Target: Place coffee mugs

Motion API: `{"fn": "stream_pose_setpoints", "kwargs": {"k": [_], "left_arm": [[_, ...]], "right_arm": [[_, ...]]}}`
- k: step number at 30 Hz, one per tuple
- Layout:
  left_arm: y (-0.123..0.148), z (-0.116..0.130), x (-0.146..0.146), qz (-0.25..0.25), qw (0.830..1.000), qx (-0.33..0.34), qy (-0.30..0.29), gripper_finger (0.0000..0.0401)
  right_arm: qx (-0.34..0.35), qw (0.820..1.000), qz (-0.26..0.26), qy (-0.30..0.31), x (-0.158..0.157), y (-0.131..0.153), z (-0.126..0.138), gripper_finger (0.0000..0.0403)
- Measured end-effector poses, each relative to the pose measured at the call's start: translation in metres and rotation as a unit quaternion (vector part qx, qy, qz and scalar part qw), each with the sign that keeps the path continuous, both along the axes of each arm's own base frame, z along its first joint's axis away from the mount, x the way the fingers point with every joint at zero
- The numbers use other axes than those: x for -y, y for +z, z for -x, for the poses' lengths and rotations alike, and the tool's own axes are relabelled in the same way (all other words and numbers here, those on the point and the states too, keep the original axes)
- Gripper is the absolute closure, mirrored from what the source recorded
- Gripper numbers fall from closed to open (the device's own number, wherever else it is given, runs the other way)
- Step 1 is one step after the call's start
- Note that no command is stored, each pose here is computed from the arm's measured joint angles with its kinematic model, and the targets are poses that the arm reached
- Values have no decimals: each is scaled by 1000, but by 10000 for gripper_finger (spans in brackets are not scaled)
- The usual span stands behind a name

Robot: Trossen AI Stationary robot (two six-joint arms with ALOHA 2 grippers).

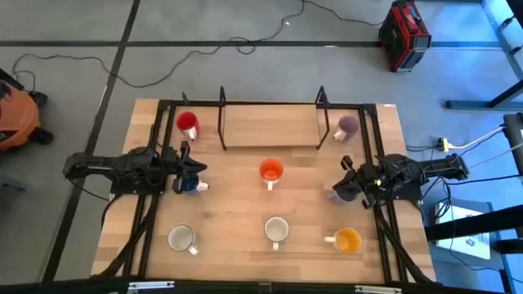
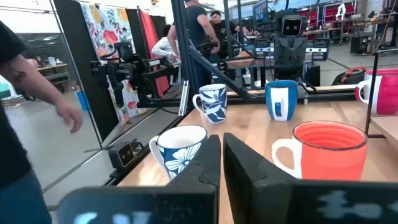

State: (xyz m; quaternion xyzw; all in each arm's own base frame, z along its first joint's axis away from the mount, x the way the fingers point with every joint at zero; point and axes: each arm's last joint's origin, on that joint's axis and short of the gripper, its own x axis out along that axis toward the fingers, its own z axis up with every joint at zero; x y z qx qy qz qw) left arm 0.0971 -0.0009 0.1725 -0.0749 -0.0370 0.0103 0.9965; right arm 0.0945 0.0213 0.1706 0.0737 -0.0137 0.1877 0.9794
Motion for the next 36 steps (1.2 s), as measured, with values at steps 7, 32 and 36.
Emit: {"fn": "stream_pose_setpoints", "kwargs": {"k": [7, 32, 36], "left_arm": [[0, 0, 0, 0, 1000, 0, 0, 386], [6, 1, -3, -40, 997, 30, 60, 386], [12, 2, -4, -3, 995, 64, 74, 386]], "right_arm": [[0, 1000, 0, 0, 0, 0, 0, 395], [4, 981, -173, -91, 6, 9, -1, 395], [2, 955, -277, -103, 8, 13, 0, 395]]}}
